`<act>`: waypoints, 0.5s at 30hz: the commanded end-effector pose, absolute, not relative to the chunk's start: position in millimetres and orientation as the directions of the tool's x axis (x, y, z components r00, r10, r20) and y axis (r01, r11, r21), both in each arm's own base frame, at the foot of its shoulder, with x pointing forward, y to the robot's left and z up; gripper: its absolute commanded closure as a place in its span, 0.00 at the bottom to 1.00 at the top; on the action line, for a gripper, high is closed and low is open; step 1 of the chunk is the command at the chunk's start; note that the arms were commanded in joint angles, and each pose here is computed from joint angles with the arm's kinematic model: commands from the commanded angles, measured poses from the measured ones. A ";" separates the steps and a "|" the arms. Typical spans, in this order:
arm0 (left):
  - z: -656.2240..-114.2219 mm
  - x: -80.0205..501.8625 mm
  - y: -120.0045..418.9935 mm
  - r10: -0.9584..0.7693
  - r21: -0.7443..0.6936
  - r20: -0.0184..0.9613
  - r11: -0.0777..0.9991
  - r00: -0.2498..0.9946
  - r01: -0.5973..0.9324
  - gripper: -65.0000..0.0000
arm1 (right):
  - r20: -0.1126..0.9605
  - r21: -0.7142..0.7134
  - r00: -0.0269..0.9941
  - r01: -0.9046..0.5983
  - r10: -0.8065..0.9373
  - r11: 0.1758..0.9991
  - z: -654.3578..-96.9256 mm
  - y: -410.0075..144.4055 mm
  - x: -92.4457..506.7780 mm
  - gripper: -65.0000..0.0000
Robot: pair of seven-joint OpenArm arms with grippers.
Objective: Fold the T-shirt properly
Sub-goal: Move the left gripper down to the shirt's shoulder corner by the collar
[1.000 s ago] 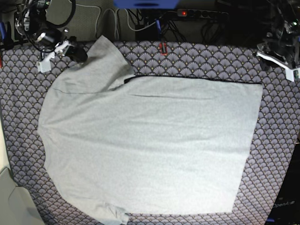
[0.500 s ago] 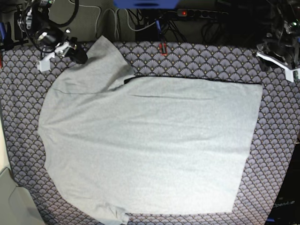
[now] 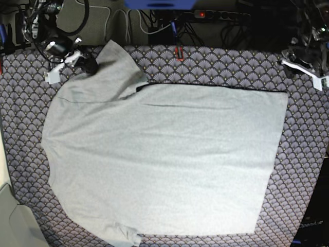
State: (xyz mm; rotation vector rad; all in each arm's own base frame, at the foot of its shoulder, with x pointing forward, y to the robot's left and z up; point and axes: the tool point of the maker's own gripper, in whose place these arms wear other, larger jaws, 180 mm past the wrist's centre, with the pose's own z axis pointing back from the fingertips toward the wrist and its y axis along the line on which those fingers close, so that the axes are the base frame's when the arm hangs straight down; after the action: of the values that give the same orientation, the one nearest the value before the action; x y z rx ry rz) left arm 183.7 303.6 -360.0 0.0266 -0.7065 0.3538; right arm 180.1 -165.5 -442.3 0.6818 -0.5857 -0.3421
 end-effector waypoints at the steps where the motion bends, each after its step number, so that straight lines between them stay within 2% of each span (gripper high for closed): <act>1: -354.6 193.0 308.4 0.306 -0.100 0.667 0.940 0.680 -0.325 0.66 | 0.321 0.655 0.824 0.163 -0.467 0.738 -455.4 -165.5 162.4 1.00; 5: -373.3 207.8 315.6 0.373 -0.151 0.643 0.918 0.669 -0.367 0.66 | 0.322 0.650 0.826 0.163 -0.463 0.742 -455.7 -167.7 161.1 1.00; 15: -357.4 256.9 322.0 0.417 -0.223 0.700 0.899 0.580 -0.377 0.66 | 0.327 0.639 0.829 0.159 -0.454 0.752 -455.2 -172.8 161.2 1.00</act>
State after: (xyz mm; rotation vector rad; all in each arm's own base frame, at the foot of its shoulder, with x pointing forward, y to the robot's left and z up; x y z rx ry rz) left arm 250.3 315.8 -370.0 -0.0650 -0.7876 0.4743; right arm 178.1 -168.5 -442.0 0.6807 -0.5796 -0.3373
